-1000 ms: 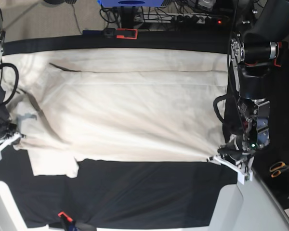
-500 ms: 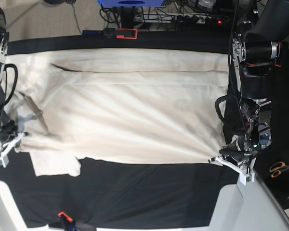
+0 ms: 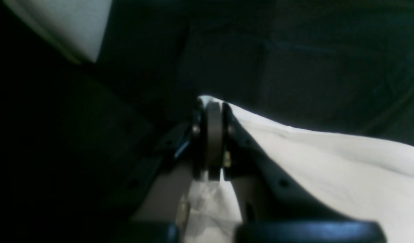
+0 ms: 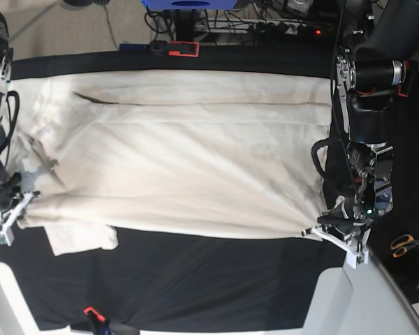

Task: Fold the T-shirt properly
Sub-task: 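Fold the shirt edge over with both grippers, narrowing the shirt lengthwise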

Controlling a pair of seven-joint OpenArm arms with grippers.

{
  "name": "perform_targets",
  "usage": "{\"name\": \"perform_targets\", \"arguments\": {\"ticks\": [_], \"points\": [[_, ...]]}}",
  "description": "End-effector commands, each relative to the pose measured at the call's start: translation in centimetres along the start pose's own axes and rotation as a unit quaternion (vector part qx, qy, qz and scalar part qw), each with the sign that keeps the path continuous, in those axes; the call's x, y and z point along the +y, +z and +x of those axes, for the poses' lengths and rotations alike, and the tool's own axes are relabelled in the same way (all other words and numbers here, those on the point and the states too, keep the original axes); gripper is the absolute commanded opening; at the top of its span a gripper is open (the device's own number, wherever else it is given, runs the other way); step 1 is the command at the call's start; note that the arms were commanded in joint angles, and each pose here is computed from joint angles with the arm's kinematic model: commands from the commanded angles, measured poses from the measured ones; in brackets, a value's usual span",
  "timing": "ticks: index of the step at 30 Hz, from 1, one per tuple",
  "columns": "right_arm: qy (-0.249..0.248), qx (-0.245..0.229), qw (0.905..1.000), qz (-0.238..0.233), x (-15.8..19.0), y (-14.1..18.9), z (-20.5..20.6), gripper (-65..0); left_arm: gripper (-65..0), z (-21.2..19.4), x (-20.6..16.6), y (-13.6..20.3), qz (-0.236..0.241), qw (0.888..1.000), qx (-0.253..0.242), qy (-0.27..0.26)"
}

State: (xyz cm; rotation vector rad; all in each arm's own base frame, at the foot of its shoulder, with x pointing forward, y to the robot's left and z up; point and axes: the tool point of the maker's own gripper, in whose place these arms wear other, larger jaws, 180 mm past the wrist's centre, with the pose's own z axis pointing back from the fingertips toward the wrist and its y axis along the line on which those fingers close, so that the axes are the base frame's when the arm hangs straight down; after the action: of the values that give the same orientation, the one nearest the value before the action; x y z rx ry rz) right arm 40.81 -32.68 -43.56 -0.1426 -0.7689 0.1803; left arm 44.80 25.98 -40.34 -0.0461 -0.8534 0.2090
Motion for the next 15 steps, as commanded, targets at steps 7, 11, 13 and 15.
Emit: {"name": "perform_targets", "arguments": {"ticks": [7, 11, 13, 15], "points": [[0.088, -0.024, 0.9955, -0.025, -1.6, 0.3, 2.7, -64.1, -65.0, 3.2, 0.3, 0.4, 0.003, 0.999, -0.038, -0.005], [0.125, -0.012, 0.9917, -0.029, -1.4, 0.1, 2.3, -64.1, -65.0, 3.1, 0.3, 0.4, 0.003, 0.999, -0.037, -0.005], [0.131, -0.014, 0.9909, -0.031, -1.3, 0.1, 2.9, -64.1, -65.0, 3.1, 0.3, 0.4, 0.003, 0.999, -0.037, -0.005], [0.135, -0.014, 0.9902, -0.033, -1.4, 0.0, 3.2, -64.1, -65.0, 3.0, 0.4, 0.4, 0.004, 0.999, -0.036, -0.005]]}}
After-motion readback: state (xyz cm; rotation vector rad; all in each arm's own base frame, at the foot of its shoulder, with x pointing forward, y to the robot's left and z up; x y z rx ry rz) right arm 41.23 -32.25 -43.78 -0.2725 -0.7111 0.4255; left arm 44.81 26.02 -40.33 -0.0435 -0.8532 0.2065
